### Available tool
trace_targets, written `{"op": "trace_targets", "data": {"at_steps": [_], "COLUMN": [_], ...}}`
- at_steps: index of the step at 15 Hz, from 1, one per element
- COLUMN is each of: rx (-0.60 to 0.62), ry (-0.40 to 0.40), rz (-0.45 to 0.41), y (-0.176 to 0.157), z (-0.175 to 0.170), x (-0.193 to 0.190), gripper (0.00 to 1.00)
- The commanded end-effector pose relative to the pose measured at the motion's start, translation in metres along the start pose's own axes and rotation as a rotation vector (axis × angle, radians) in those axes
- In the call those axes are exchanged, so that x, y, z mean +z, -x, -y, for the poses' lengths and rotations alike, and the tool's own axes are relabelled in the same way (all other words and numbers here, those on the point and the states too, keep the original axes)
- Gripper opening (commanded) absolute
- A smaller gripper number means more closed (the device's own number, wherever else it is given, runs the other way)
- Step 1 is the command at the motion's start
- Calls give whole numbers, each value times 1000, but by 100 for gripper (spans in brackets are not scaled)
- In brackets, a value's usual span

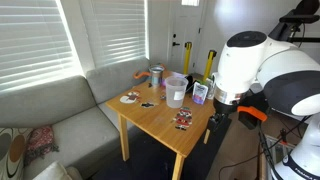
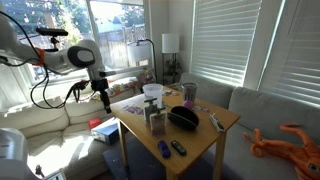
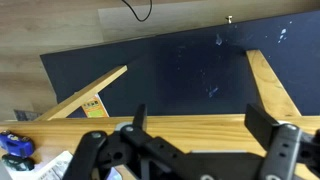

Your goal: Pick up the two pouch sachet and put them in the frost cold cup one at a time

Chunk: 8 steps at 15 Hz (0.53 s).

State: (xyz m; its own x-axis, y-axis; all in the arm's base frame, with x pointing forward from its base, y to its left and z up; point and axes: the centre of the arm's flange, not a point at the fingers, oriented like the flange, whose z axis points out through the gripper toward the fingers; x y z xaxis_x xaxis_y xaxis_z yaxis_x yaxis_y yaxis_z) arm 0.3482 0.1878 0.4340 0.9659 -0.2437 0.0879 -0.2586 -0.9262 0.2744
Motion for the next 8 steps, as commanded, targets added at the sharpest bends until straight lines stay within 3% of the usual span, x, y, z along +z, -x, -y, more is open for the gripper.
{"op": "trace_targets", "data": {"at_steps": [1,5,8], "rx": [0,15,21], "ry": [0,1,24], "rz": [0,-11,-103], "y": [0,-28,-55], "z": [0,-25,-64], "x": [0,-4,-26], "gripper": [100,100,100]}}
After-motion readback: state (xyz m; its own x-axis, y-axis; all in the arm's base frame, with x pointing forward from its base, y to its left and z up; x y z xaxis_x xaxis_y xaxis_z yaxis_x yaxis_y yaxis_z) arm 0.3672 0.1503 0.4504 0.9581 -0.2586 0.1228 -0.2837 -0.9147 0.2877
